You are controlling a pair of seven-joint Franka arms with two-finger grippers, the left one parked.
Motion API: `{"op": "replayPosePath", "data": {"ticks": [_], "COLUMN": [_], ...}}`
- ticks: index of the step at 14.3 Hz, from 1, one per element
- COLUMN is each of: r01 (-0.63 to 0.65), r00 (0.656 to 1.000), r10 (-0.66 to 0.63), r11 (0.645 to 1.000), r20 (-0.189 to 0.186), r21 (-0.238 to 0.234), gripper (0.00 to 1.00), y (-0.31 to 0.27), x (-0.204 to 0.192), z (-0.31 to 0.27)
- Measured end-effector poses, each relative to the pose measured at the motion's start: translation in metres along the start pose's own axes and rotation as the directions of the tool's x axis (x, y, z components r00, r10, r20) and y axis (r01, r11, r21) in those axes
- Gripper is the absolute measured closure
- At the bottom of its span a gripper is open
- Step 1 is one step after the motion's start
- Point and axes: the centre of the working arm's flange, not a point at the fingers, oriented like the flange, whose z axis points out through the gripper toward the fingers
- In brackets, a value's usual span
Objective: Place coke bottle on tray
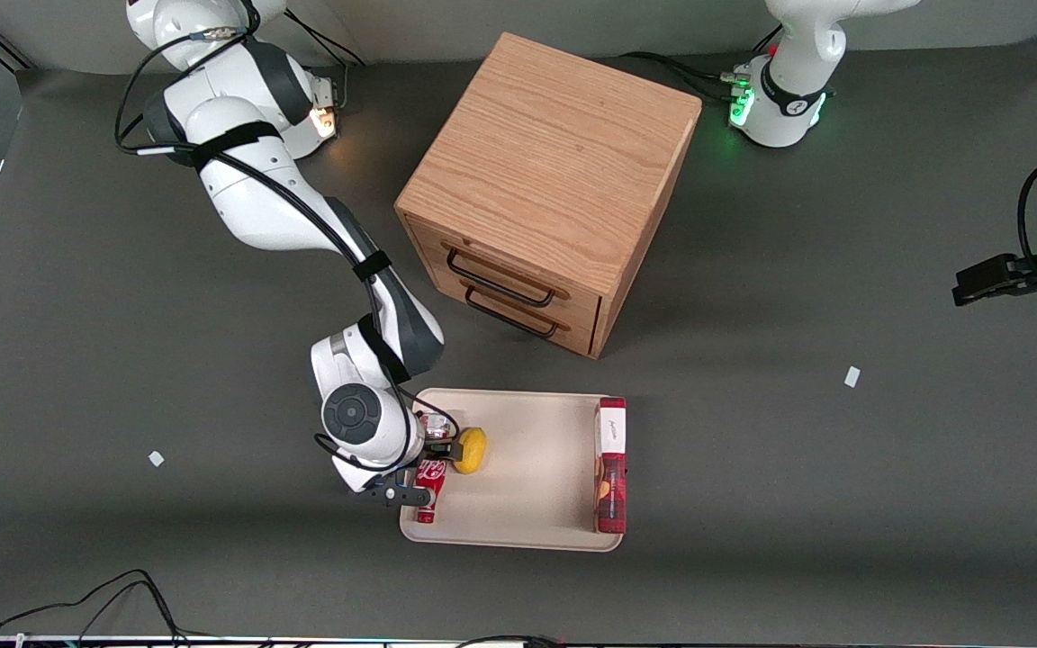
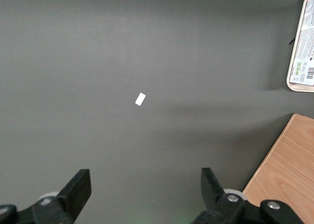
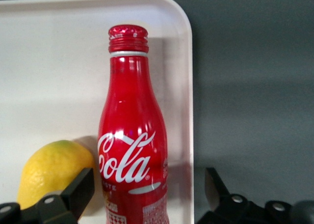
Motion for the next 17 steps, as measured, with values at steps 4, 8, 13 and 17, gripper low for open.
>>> {"op": "replayPosePath", "data": {"ticks": [4, 8, 13, 17], "r01": [0.000, 0.003, -0.010, -0.047], "r00": [1.000, 1.000, 0.998, 0.995], "r10": [0.000, -0.003, 0.012, 0.050], "r11": [1.000, 1.000, 1.000, 0.998], "r20": [-0.010, 0.005, 0.068, 0.085], "r21": [0.006, -0.002, -0.016, -0.029], "gripper": [0.00, 0.00, 0.00, 0.00], "y": [-0.001, -0.003, 0.009, 0.057], "x": [0.002, 0.000, -0.021, -0.053], "z": [-0.009, -0.069, -0.159, -0.219]}}
